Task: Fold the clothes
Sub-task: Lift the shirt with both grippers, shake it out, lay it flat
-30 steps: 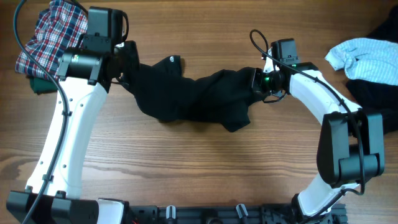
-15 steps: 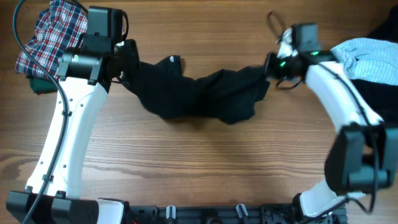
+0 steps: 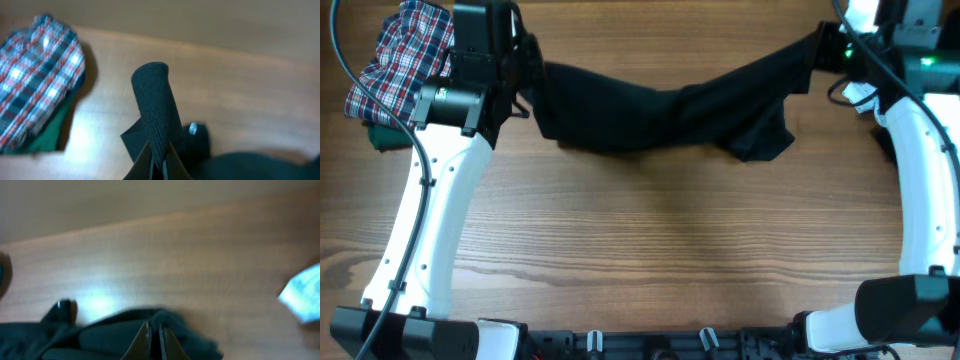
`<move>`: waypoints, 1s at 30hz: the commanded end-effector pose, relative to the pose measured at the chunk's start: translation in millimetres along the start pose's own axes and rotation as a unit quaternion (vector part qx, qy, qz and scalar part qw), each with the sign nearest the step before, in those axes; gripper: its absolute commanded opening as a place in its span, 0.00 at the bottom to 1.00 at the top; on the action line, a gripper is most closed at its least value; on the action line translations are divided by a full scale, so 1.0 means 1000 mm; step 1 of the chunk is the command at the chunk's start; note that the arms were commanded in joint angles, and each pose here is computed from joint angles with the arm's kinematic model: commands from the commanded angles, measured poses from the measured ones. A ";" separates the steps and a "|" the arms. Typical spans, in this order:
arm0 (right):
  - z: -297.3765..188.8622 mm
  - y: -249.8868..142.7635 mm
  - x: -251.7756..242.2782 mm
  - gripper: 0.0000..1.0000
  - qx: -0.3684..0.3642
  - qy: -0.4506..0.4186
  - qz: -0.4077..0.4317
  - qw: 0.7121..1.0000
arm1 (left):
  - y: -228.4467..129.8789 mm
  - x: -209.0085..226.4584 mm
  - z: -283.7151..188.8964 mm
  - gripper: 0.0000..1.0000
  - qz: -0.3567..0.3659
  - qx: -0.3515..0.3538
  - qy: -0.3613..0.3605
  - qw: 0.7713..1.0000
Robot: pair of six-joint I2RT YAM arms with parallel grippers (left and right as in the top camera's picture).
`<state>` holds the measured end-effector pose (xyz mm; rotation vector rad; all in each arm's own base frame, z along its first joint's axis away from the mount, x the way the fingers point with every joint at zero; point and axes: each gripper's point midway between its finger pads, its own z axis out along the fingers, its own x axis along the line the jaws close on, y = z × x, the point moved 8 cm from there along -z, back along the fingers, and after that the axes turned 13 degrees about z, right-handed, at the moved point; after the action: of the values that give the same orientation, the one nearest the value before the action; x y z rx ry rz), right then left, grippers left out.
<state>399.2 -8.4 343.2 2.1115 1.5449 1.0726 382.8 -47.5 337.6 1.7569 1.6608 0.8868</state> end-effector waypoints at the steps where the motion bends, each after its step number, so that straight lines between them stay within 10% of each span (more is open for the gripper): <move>1: -0.030 0.030 0.007 0.04 -0.068 -0.019 -0.036 0.997 | 0.025 0.012 -0.015 0.04 -0.024 -0.073 0.010 0.997; 16: -0.083 0.075 0.012 0.04 -0.180 -0.050 -0.064 0.980 | 0.099 0.046 -0.074 0.04 -0.074 -0.252 0.037 0.964; 30: -0.084 0.077 0.011 0.04 -0.183 -0.043 -0.064 0.980 | 0.087 0.047 -0.081 0.04 -0.075 -0.222 0.036 0.972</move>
<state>397.0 -37.3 435.6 1.8259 1.3421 1.0972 371.6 -17.6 454.6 1.3355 1.4540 1.1387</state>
